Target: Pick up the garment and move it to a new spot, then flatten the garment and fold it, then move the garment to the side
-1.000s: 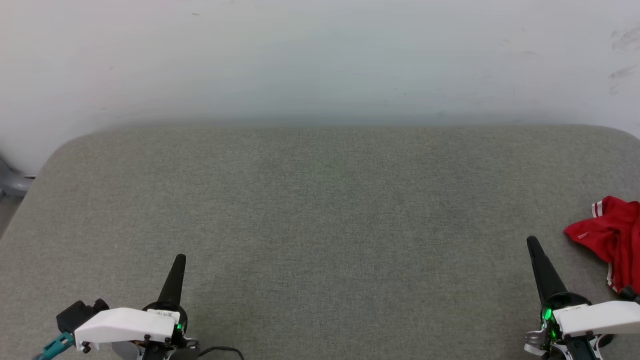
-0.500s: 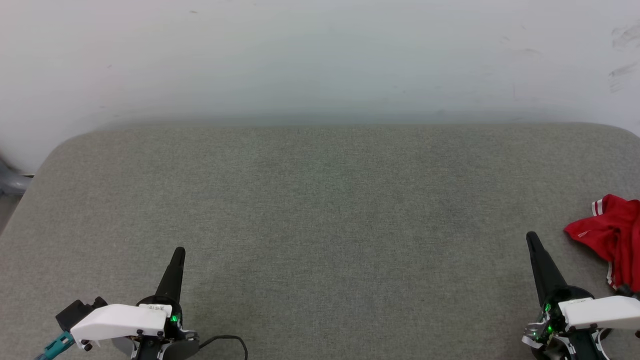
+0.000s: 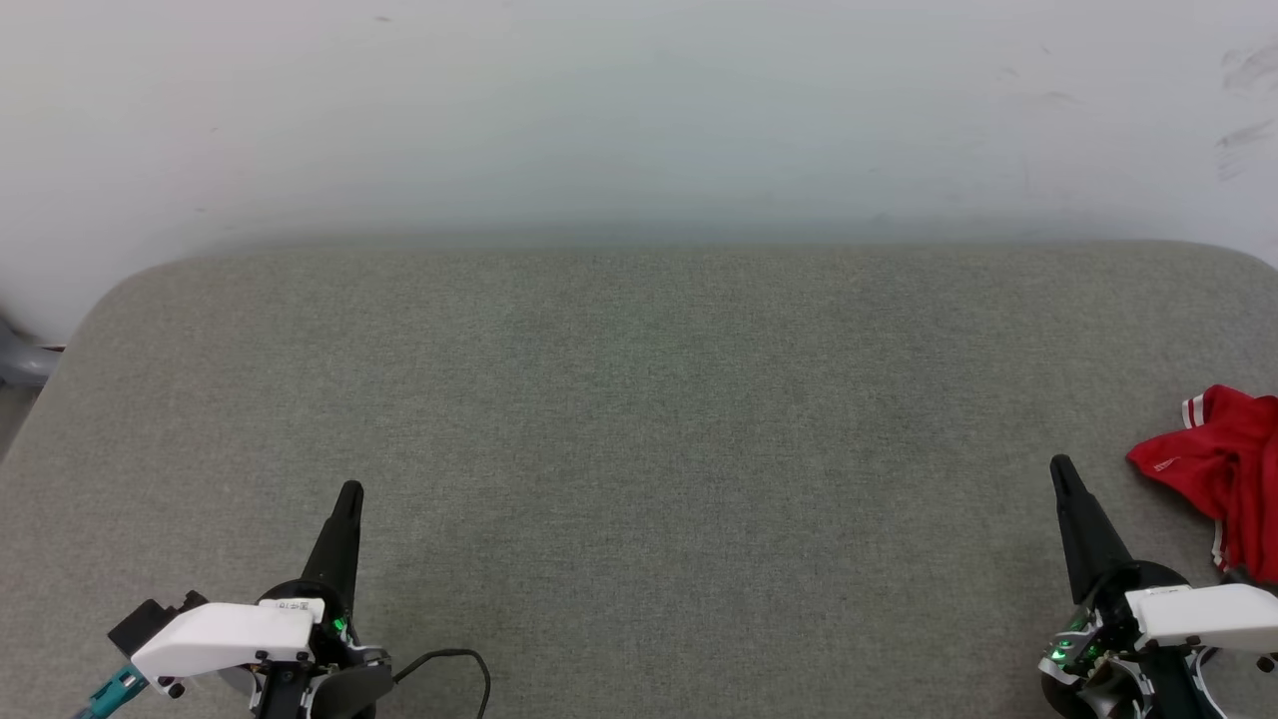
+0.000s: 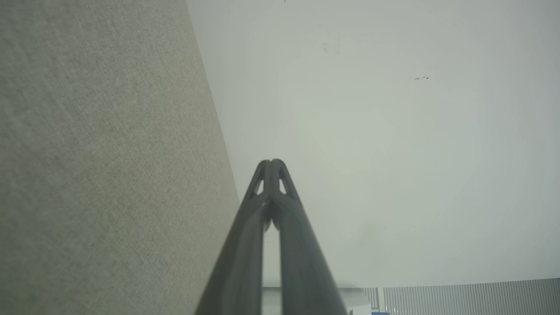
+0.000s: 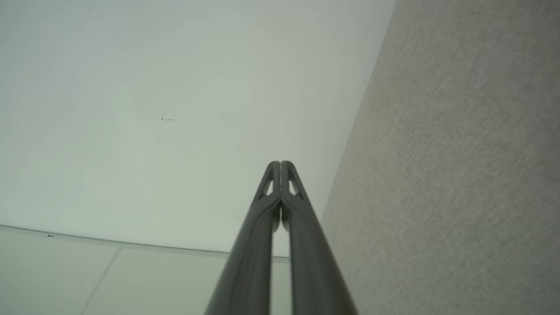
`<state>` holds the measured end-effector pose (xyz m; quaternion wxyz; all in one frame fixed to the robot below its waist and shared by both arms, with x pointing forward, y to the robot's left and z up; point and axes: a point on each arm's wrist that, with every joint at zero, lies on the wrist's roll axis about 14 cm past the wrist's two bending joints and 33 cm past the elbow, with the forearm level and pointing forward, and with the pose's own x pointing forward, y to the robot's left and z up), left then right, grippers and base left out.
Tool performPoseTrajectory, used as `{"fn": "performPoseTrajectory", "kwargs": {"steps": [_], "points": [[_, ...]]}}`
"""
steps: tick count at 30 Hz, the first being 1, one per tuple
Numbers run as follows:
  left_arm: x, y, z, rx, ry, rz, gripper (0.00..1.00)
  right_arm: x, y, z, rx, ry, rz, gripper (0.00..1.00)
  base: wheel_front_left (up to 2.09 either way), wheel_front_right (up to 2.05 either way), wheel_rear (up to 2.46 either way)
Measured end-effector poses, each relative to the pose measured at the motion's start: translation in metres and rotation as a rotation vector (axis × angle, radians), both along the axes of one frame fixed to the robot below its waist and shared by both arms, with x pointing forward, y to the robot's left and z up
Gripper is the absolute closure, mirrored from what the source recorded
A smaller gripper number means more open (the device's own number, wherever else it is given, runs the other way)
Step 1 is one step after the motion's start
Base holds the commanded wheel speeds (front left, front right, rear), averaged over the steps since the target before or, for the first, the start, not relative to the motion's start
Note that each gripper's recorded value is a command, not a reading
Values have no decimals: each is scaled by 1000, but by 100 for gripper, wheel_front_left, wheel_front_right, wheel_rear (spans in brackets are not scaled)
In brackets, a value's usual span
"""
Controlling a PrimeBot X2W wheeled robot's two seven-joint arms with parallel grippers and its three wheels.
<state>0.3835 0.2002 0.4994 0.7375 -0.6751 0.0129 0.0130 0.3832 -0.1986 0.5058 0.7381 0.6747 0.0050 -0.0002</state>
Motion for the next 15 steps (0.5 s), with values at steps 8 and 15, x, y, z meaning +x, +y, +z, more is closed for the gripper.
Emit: {"fn": "performPoseTrajectory", "kwargs": {"steps": [8, 15], "points": [[2, 0, 3, -56, -15, 2, 100, 2, -1, -2, 56, 6, -6, 100, 0, 0, 0], [5, 0, 5, -91, -28, 0, 100, 4, -1, -2, 91, 4, -8, 100, 0, 0, 0]]}}
